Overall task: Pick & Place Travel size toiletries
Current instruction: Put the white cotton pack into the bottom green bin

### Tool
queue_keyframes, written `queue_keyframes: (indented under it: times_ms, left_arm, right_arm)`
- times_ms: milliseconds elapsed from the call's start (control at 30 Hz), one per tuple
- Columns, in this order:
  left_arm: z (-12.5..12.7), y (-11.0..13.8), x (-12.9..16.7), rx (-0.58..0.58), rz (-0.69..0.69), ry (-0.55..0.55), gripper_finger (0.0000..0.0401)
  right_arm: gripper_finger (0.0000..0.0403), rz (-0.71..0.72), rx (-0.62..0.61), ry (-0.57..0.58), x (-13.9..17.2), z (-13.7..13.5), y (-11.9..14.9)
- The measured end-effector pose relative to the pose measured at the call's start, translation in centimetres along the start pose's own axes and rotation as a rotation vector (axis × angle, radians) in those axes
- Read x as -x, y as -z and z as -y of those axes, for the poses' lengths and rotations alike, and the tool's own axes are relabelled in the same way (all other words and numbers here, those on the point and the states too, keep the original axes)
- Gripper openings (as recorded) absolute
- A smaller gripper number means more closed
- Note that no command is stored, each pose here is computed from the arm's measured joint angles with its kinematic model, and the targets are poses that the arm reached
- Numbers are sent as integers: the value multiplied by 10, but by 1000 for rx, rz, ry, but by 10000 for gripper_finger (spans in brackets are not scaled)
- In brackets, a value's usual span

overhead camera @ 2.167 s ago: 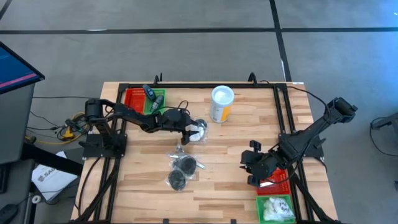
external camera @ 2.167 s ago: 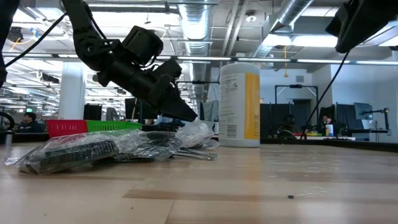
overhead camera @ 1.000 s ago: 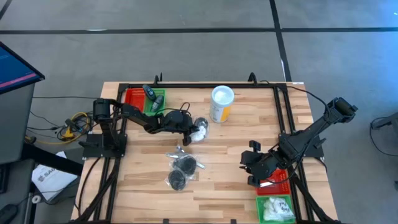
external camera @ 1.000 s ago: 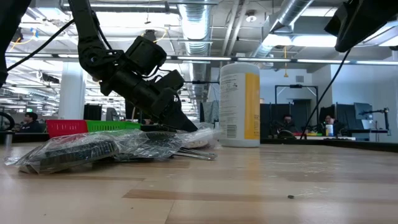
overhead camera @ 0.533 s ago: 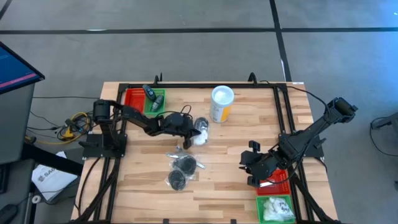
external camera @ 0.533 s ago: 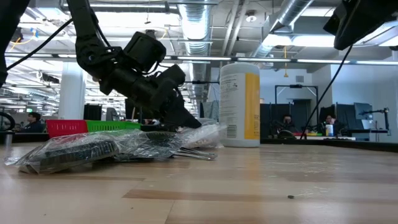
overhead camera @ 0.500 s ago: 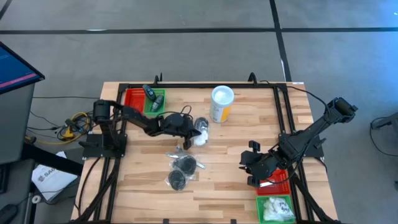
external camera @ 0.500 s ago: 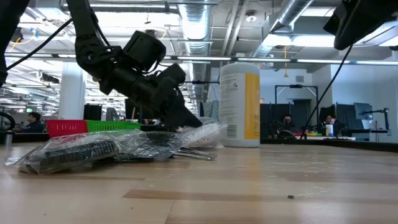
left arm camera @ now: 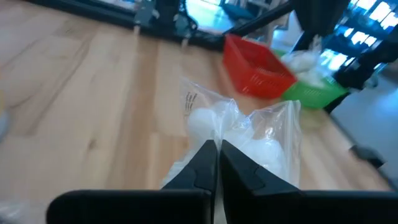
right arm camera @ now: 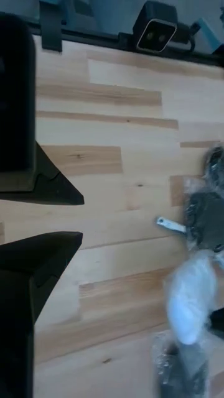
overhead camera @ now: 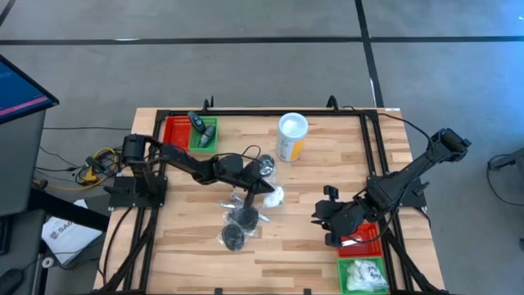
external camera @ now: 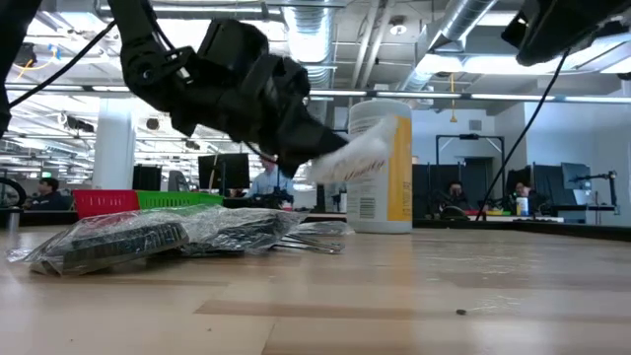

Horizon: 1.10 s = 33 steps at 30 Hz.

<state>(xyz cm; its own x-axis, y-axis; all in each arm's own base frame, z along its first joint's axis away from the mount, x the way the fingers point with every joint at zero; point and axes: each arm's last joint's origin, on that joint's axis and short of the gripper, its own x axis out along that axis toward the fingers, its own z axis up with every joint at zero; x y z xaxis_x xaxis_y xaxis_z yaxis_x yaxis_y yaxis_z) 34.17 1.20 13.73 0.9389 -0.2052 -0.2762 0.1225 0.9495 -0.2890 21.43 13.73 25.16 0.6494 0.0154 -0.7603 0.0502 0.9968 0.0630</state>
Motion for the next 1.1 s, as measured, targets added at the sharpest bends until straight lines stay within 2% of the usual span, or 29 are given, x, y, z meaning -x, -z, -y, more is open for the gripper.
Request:
queue_keyframes:
  times_ms: [233,467,833,1100]
  left_arm:
    - [18,-14,-11,68,41,58,3]
    - [31,-23,-17,75,65,108,2]
    - [37,-25,-19,128,69,129,2]
    - [40,-33,-18,151,151,164,2]
  right_arm:
    - [71,71,63,-22,-2,1,-10]
    - [71,161,138,-44,-2,1,-21]
    - [72,238,214,-37,-4,7,-33]
    - [92,258,258,-56,-4,8,-36]
